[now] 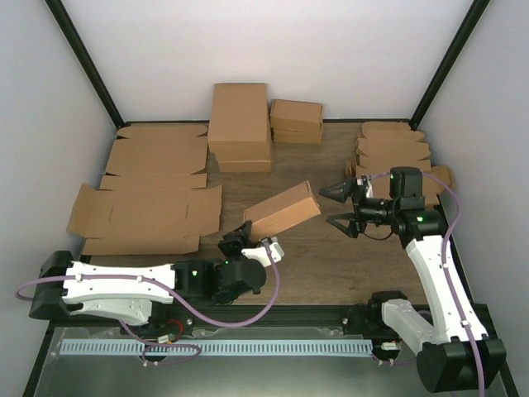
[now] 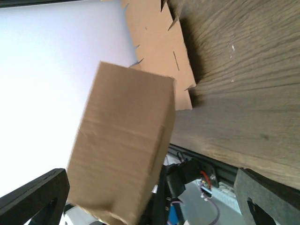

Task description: Fold the paper box

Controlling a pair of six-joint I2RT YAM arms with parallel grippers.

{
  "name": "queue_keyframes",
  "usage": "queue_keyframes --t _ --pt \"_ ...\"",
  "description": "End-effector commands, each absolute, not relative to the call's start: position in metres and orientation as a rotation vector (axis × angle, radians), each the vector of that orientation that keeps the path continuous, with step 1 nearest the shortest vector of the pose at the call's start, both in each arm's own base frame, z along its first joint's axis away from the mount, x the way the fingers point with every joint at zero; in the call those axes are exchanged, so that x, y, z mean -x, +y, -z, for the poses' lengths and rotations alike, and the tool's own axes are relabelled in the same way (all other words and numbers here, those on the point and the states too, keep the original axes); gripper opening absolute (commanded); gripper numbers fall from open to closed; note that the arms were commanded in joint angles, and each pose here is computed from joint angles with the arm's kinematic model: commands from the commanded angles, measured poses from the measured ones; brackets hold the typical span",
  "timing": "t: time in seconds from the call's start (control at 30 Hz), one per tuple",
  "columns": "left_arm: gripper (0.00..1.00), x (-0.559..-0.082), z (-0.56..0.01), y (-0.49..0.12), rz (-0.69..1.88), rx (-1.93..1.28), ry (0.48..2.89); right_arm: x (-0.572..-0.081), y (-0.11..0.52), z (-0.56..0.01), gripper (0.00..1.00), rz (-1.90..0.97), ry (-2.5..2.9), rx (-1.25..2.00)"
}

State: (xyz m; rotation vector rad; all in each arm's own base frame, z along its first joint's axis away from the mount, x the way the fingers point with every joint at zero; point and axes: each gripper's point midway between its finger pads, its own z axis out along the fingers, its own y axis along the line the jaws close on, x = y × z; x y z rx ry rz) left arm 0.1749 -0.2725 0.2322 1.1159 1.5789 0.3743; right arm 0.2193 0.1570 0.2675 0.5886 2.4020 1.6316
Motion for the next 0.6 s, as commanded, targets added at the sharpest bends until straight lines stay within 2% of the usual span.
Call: queue_keyframes --t 0.0,0.33,0.57 --pt "0.4 -0.168 -0.238 -0.275 -0.406 -1.135 1.519 -0.219 0.164 -0.281 1.0 -1.76 2.388 -0.601" --pt "0.38 -0.164 -0.244 -0.278 -0.42 -1.176 1.471 -0.223 0.171 -0.27 0.99 -1.864 2.432 -0.601" --pt "0.38 -0.163 -0.247 -0.285 -0.437 -1.215 1.421 -0.225 0.176 -0.276 0.86 -1.902 2.437 -0.539"
